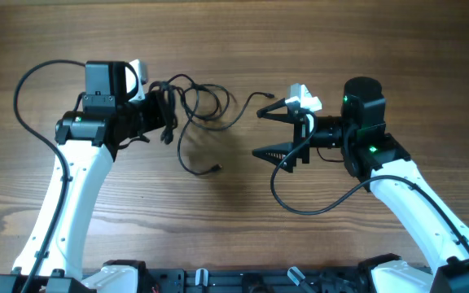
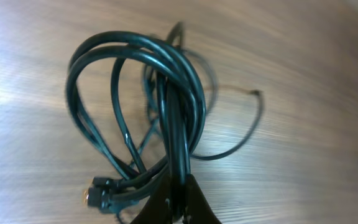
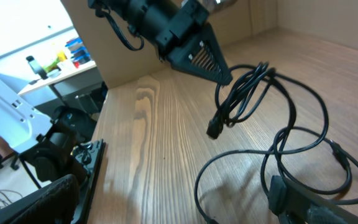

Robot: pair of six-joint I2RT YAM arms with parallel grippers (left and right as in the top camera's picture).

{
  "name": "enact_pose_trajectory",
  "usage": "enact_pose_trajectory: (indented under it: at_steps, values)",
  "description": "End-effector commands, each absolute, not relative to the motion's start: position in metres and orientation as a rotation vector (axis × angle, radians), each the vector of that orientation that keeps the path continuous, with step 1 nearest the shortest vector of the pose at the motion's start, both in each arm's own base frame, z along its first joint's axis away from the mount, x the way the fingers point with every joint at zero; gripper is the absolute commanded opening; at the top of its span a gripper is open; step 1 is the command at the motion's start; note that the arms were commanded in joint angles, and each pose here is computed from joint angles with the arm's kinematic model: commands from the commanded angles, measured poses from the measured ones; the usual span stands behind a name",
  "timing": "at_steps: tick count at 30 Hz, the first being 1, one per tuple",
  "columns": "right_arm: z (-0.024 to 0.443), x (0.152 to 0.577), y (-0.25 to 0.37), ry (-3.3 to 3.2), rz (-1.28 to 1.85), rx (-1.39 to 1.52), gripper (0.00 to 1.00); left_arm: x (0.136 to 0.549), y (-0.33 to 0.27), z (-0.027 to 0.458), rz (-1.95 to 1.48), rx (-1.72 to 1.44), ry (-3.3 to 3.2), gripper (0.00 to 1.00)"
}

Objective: Untangle cables

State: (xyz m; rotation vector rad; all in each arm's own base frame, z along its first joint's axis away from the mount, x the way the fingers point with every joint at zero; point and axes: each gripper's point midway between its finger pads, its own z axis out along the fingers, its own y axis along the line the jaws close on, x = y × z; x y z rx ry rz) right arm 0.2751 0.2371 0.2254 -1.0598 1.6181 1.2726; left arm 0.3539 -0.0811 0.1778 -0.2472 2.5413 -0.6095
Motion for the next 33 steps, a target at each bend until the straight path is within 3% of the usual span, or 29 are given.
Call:
enact_pose_trajectory:
  at_steps: [1,12,33]
  values:
    - [0.225,0.281,0.236,1.673,1.264,-1.001,1.00,0.347,-0.126,0.209,-0.947,0.072,2.418,0.04]
    - [0.214,0.299,0.231,1.750,1.149,-0.931,1.00,0.325,-0.174,0.265,-1.376,0.380,2.158,0.04]
    - [0.165,0.316,0.230,1.909,1.127,-0.870,1.00,0.303,-0.210,0.303,-1.581,0.601,1.976,0.04]
